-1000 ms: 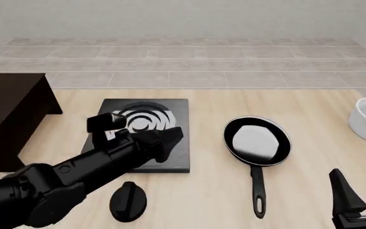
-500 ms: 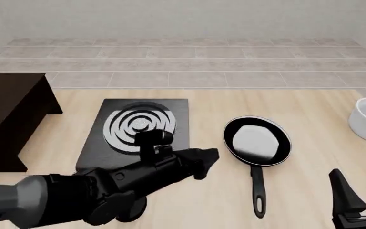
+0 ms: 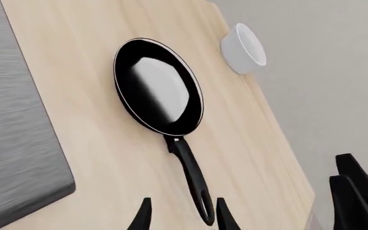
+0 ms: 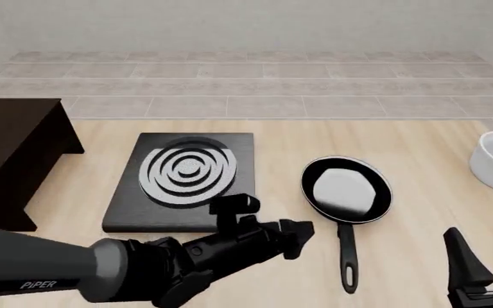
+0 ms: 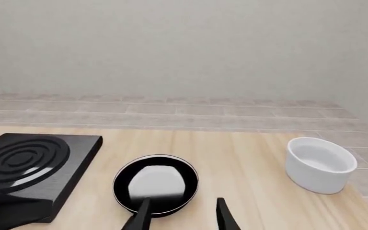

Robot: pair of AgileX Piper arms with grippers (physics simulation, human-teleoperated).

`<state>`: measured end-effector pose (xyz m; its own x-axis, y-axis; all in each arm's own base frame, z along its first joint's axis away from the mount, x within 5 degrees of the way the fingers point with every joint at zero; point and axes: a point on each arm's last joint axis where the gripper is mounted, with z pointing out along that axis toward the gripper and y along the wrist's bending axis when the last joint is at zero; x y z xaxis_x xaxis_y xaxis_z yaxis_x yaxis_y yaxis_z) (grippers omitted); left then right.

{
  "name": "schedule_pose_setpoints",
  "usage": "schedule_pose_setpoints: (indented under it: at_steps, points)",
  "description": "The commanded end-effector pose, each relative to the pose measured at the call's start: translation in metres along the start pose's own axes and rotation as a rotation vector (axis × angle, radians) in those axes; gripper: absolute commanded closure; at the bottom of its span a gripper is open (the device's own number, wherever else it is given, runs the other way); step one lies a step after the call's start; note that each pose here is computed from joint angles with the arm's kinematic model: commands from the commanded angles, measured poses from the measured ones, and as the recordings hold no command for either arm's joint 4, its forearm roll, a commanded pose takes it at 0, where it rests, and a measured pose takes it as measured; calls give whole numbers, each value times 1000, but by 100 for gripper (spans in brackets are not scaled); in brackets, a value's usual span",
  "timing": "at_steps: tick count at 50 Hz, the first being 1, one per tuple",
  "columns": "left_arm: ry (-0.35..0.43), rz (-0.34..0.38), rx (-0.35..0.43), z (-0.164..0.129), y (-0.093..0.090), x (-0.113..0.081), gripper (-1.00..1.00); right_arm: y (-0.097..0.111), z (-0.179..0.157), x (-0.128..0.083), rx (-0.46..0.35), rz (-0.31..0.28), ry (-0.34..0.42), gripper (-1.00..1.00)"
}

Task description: Put the frying pan on top of the cabinet.

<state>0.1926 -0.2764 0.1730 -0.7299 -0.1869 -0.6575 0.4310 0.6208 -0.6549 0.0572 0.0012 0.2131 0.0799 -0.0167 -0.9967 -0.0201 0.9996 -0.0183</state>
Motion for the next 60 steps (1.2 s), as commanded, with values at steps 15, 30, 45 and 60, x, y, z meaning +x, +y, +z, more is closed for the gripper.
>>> schedule_pose_setpoints:
  at_steps: [15,30,45,60]
  points:
    - [48,-27,2,28,5,25,-100,0,0,0,3,10,1,-100]
    - [64,-31,8,43,6,36,-100,0,0,0,2,10,0,-100]
    - [77,-37,17,53,4,43,-100,0,0,0,2,14,0,-100]
    - [85,-27,39,58,-5,47,-100,0,2,0,2,21,3,-100]
